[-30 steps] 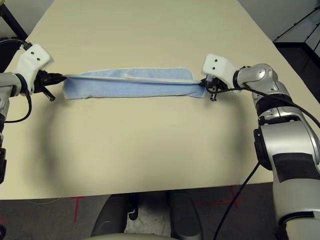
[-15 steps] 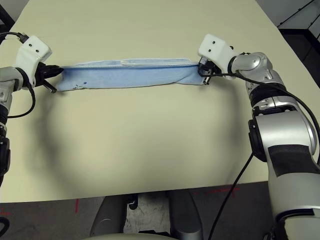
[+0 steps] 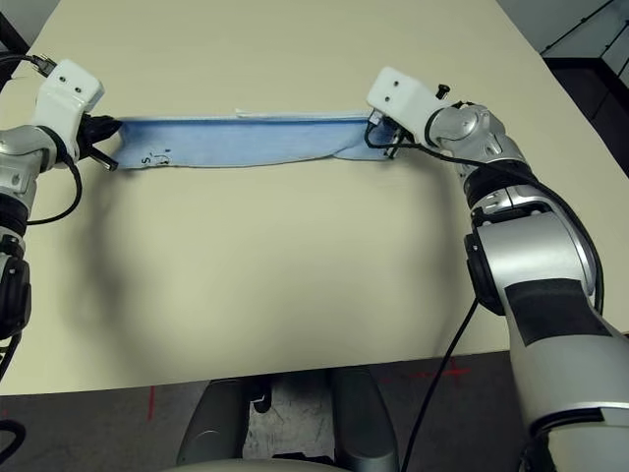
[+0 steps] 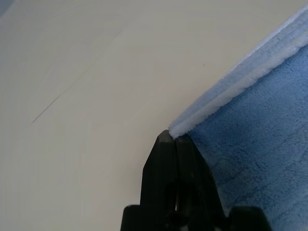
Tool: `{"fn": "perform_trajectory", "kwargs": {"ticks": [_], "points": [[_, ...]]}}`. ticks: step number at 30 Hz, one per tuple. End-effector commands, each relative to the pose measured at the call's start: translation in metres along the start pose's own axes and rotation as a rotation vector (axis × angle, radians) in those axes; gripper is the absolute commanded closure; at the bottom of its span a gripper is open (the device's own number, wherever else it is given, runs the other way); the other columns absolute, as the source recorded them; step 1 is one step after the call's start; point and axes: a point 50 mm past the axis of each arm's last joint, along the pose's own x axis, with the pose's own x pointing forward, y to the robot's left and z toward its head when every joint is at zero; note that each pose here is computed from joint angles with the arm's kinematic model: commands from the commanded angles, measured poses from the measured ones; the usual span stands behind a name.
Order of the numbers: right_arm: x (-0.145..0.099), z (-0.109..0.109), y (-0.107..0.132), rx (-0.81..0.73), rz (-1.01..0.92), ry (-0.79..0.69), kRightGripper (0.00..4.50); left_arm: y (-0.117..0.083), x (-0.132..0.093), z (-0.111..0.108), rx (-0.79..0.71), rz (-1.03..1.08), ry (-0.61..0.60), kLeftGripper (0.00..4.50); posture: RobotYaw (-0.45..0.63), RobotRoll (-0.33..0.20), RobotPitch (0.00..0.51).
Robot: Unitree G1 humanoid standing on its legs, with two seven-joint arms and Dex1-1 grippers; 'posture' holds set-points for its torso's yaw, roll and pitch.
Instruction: Fold the towel and set it aside.
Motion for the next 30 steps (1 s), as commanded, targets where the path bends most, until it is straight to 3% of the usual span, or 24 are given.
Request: {"fn": "perform_trajectory", "kwargs": {"ticks": [1,15,19,28,30], "points": [[-0.003,-0.009,-0.004,0.039,-0.040,0.038,4.50,0.005,-0.003,-0.008,-0.017,0.046,0.035,4.49,-0.01,0.000,0.277],[0.003,-0.008,0.004,0.018,-0.081,0.046,4.50,-0.006,0.003,-0.015,-0.022,0.049,0.072,4.49,-0.02,0.000,0.271],[0.004,-0.003,0.005,0.028,-0.075,0.023,3.40,-0.004,0.003,-0.013,0.001,0.049,0.076,3.51,-0.02,0.000,0.271],[-0.004,0.001,-0.007,0.085,-0.080,-0.100,0.05,0.023,-0.011,0.002,0.051,0.157,-0.001,0.01,-0.01,0.000,0.262],[-0.006,0.002,-0.008,0.110,-0.066,-0.140,0.02,0.028,-0.014,0.006,0.049,0.186,-0.020,0.00,-0.02,0.000,0.255]]}}
